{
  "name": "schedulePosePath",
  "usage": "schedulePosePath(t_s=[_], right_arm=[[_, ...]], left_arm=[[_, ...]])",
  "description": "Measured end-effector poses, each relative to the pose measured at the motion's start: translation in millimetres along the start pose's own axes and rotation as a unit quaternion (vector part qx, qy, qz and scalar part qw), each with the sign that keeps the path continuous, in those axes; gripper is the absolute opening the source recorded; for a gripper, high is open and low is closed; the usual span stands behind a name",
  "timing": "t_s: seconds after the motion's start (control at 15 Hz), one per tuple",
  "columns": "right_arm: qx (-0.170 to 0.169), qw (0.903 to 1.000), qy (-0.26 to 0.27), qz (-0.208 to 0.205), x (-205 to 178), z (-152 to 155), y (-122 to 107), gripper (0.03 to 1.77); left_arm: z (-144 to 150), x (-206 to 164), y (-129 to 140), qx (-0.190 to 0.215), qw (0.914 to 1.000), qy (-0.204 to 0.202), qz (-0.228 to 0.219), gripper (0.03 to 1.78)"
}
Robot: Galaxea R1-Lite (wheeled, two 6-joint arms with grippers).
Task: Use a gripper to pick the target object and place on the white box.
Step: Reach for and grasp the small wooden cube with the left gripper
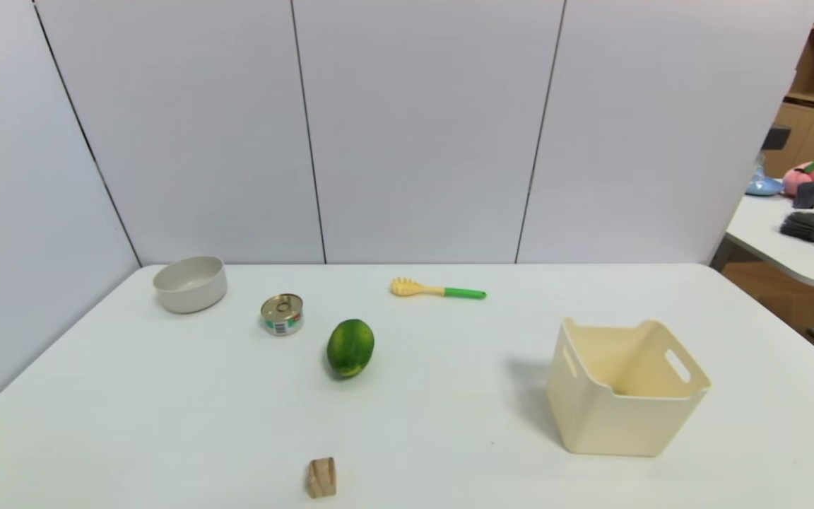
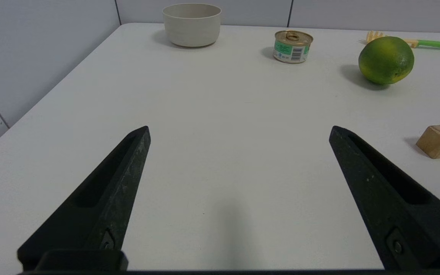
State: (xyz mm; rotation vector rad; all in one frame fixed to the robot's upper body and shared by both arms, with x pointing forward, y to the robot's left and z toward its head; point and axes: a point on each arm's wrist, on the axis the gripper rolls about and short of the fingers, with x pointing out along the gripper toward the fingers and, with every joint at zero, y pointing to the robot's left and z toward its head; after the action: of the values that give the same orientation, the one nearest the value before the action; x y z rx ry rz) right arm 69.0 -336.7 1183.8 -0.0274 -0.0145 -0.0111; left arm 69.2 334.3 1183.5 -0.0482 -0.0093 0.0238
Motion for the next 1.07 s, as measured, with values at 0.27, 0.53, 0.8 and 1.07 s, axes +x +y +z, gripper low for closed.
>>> schedulePosePath(t_s=[0.27,0.53,0.8,1.07], right_arm=[[0.000,1.0000,0.000,0.000,0.0,0.0,0.0,1.70],[0.000,1.0000,0.000,0.000,0.0,0.0,0.0,1.70],[0.000,1.0000,0.000,0.000,0.0,0.0,0.0,1.70],[0.000,1.0000,0.000,0.000,0.0,0.0,0.0,1.70]], left_arm=[[0.0,0.0,0.0,0.000,1.0000,0.000,0.000,1.69],[0.0,0.0,0.0,-0.001,1.0000,0.000,0.000,1.69],[0.2,0.0,-0.1,-0.007,1.0000,-0.001,0.001,1.69],[0.0,0.3,-0.1,-0.007,1.0000,0.002,0.003,1.69]])
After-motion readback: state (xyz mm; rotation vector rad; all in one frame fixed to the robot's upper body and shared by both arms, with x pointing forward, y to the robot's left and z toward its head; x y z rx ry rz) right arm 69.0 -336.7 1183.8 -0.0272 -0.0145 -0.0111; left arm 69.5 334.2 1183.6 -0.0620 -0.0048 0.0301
